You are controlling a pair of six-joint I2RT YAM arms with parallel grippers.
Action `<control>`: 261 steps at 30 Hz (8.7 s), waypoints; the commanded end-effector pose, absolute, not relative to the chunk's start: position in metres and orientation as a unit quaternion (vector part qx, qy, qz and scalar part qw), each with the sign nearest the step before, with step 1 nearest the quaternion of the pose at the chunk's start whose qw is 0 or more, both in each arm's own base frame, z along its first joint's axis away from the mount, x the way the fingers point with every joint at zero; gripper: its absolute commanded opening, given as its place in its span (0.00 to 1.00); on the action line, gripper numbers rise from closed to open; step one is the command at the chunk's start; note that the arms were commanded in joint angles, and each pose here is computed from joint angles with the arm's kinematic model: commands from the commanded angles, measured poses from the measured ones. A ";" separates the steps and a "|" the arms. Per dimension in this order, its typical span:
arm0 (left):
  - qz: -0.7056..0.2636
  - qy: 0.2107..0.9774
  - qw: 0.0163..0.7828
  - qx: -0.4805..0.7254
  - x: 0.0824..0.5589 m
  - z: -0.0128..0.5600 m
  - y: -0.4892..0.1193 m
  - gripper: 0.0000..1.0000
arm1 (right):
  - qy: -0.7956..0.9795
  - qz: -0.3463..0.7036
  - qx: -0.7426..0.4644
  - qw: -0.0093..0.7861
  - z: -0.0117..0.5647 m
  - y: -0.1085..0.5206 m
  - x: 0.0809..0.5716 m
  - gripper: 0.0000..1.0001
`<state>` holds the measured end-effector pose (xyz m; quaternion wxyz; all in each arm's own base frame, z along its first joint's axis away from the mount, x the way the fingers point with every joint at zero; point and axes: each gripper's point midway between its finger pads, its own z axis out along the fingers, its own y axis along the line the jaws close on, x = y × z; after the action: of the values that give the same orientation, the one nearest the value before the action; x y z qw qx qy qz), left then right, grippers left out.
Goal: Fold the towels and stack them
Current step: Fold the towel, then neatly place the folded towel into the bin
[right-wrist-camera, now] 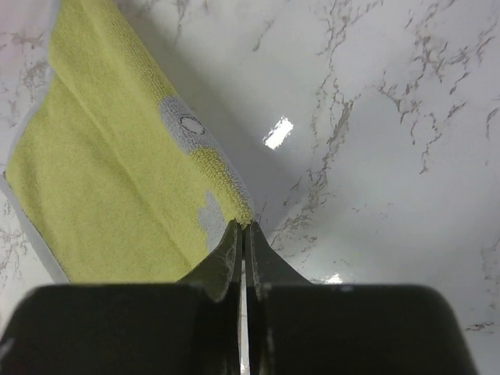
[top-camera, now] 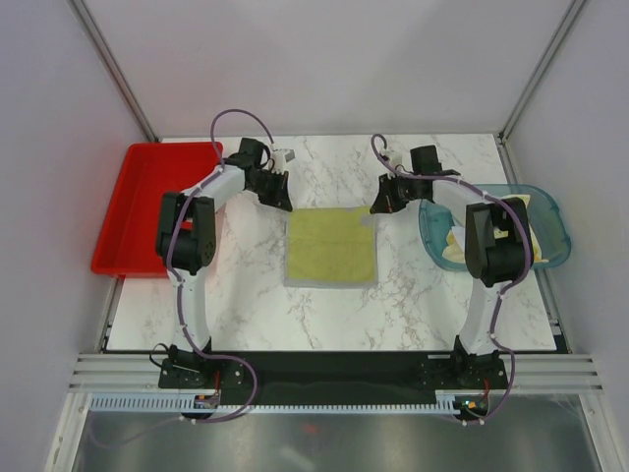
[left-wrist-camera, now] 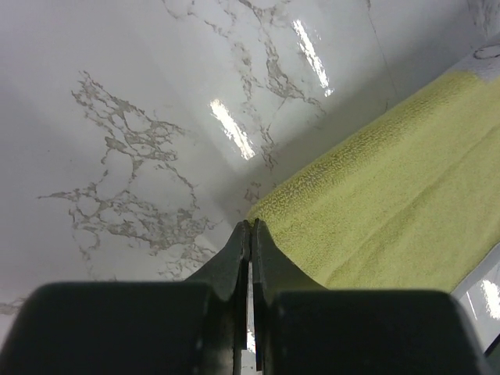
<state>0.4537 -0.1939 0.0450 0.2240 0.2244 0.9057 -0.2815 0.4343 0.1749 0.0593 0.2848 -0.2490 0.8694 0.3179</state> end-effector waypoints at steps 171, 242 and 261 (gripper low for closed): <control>-0.252 0.946 0.197 0.050 0.301 0.058 -0.205 0.72 | 0.844 0.365 -0.068 0.386 0.178 0.205 0.270 0.98; 0.262 0.925 0.257 -0.103 0.468 0.142 0.118 0.02 | 0.776 0.393 -0.145 0.472 0.235 0.213 0.272 0.98; 0.273 0.931 0.202 -0.135 0.476 0.058 0.193 0.02 | 0.761 0.387 -0.163 0.494 0.254 0.209 0.259 0.98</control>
<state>0.4586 0.1724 0.0431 0.1707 -0.1343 0.9443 0.2473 0.2586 0.2095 0.2412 0.4732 -0.1510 0.7753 0.3901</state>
